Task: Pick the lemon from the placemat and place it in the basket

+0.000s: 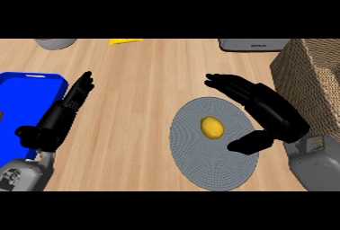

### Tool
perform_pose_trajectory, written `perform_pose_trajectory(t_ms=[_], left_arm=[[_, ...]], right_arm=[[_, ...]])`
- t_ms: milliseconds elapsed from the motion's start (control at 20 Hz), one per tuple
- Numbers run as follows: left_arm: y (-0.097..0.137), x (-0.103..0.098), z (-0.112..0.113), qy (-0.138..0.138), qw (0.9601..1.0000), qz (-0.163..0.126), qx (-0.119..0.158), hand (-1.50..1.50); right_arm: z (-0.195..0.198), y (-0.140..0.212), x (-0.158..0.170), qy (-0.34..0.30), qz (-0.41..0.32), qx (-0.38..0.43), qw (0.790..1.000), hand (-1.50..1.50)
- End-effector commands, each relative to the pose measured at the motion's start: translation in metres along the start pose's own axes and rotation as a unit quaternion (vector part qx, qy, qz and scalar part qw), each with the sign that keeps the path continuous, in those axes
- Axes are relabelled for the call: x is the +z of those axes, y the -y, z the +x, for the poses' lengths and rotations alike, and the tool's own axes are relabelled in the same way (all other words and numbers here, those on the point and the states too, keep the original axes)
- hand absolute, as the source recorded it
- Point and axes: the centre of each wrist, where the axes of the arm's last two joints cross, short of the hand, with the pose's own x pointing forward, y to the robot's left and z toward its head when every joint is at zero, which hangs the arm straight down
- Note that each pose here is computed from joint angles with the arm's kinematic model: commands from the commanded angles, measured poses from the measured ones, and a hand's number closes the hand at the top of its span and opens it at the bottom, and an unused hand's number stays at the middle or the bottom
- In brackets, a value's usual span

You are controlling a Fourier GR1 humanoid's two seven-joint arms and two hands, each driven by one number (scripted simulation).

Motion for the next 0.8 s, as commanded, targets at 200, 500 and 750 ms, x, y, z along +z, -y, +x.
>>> perform_pose_trajectory(t_ms=[200,500,750], left_arm=[[0.01,0.006,-0.004,0.005,1.0,-0.003,0.002,0.0],[0.016,0.0,-0.016,0.002,0.9999,-0.011,0.004,0.0],[-0.008,0.0,0.005,0.01,0.9999,-0.009,0.006,0.0]], right_arm=[[0.03,0.066,-0.002,-0.082,0.182,0.096,0.975,-1.5],[0.033,0.112,-0.003,-0.086,0.22,0.069,0.969,-1.5],[0.024,0.121,0.014,-0.092,0.202,0.06,0.973,-1.5]])
